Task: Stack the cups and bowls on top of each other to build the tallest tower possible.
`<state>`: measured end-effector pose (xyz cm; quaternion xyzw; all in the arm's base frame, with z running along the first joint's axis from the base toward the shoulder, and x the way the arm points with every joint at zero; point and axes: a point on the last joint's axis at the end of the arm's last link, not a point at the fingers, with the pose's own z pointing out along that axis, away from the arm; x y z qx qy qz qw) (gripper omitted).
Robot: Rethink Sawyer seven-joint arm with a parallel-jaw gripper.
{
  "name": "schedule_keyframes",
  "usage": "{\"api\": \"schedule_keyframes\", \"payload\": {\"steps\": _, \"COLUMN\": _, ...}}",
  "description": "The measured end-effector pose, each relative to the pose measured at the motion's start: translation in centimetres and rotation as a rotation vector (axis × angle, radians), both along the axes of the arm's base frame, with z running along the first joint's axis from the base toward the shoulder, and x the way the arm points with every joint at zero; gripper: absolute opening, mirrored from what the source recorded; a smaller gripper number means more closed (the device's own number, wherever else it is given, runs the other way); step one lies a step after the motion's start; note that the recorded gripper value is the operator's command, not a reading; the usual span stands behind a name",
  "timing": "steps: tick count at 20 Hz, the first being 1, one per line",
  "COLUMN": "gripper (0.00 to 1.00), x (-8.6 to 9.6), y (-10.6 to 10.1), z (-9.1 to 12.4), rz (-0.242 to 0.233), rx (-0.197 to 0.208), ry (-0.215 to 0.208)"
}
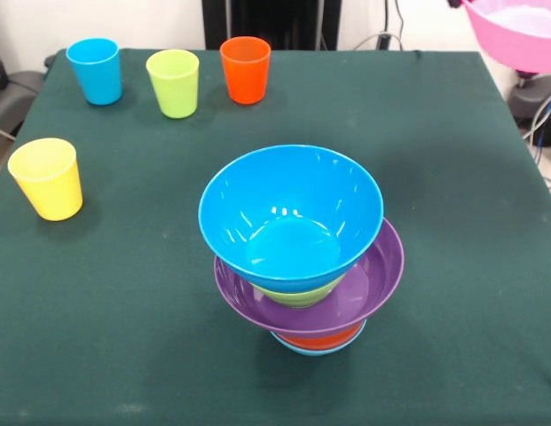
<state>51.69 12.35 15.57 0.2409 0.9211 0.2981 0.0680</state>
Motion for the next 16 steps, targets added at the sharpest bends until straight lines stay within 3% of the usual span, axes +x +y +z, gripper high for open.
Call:
{"api": "schedule_keyframes", "payload": {"steps": 2, "gripper": 0.0, "x": 0.2, "y": -2.1, "z": 0.4, "rz": -0.01, "rx": 0.004, "ry": 0.03}}
{"api": "schedule_keyframes", "payload": {"steps": 7, "gripper": 0.0, "x": 0.0, "y": -5.0, "z": 0.8, "rz": -0.003, "rx": 0.005, "ry": 0.078}}
{"api": "schedule_keyframes", "payload": {"steps": 11, "gripper": 0.0, "x": 0.0, "y": -7.6, "z": 0.9, "rz": 0.043, "rx": -0.006, "ry": 0.11}}
{"api": "schedule_keyframes", "payload": {"steps": 12, "gripper": 0.0, "x": 0.2, "y": -8.4, "z": 0.9, "rz": 0.073, "rx": -0.009, "ry": 0.116}}
{"api": "schedule_keyframes", "payload": {"steps": 16, "gripper": 0.0, "x": 1.1, "y": -9.6, "z": 1.1, "rz": 0.14, "rx": -0.017, "ry": 0.108}}
